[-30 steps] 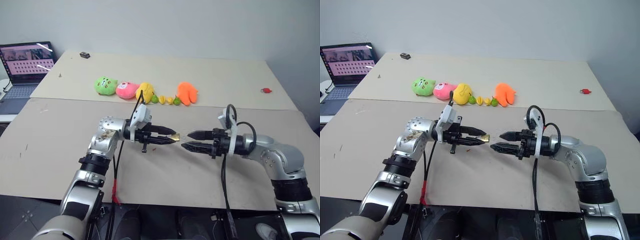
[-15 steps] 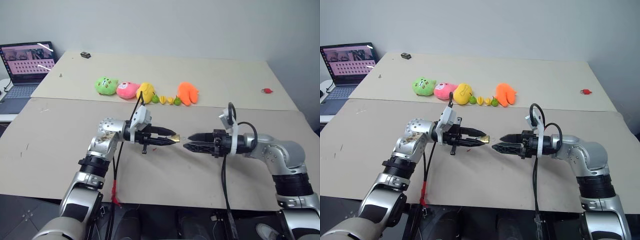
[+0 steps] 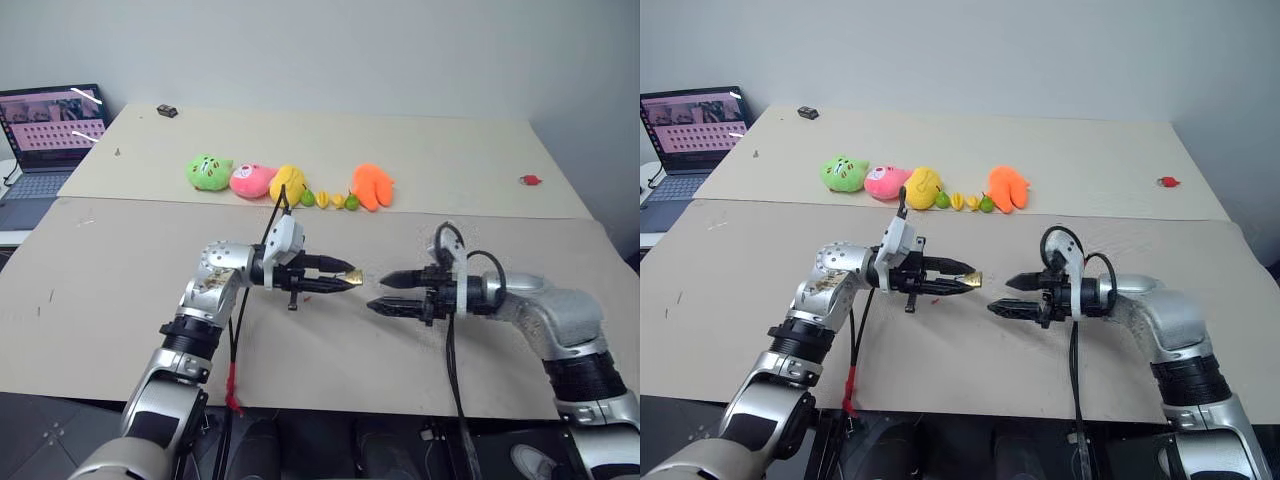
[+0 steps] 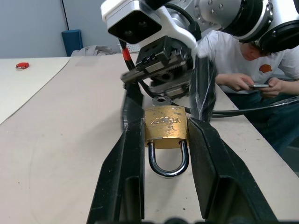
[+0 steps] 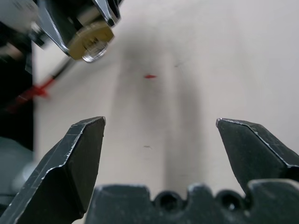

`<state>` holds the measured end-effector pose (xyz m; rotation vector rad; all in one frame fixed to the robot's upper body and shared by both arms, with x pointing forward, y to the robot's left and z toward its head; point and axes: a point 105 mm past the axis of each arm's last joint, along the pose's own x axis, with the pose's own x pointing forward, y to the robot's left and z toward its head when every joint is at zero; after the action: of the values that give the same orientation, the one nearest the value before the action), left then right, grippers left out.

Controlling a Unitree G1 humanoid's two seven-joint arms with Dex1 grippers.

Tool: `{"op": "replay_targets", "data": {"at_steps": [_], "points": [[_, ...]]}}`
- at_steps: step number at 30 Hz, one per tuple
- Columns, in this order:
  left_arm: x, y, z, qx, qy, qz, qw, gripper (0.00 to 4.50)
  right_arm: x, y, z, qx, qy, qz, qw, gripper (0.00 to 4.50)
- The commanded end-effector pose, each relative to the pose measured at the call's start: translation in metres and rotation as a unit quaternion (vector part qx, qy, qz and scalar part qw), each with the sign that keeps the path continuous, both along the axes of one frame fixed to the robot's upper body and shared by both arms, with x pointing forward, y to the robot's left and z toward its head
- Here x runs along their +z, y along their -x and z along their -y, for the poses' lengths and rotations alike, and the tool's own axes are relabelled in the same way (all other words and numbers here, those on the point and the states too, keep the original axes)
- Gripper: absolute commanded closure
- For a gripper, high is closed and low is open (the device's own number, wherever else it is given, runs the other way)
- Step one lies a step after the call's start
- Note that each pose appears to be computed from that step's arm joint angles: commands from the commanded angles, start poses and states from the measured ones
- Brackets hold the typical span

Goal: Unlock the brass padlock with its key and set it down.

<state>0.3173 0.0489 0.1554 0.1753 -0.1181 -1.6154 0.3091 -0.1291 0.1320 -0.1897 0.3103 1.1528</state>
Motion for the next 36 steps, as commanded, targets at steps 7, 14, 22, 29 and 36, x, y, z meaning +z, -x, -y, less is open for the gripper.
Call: {"op": "replay_targets", "data": {"at_steps": [7, 14, 22, 29, 36], "points": [[0.029, -0.007, 0.0, 0.017, 0.04, -0.014, 0.999, 3.68, 0.039, -0.025, -0.006, 0.016, 0.119, 0.414, 0.902, 0.0], [0.043, -0.016, -0.003, 0.033, 0.065, -0.158, 0.985, 3.68, 0.061, -0.023, -0.017, 0.001, 0.13, 0.56, 0.818, 0.0], [0.038, -0.031, -0.035, 0.062, 0.037, -0.238, 0.968, 3.68, 0.072, -0.017, -0.029, 0.016, 0.118, 0.59, 0.799, 0.0], [0.017, -0.033, -0.052, 0.076, -0.009, -0.201, 0.977, 3.68, 0.085, -0.007, -0.035, 0.041, 0.107, 0.602, 0.79, 0.0], [0.006, -0.018, -0.042, 0.037, -0.026, -0.137, 0.99, 3.68, 0.066, 0.019, -0.059, 0.114, 0.088, 0.588, 0.796, 0.0]]}}
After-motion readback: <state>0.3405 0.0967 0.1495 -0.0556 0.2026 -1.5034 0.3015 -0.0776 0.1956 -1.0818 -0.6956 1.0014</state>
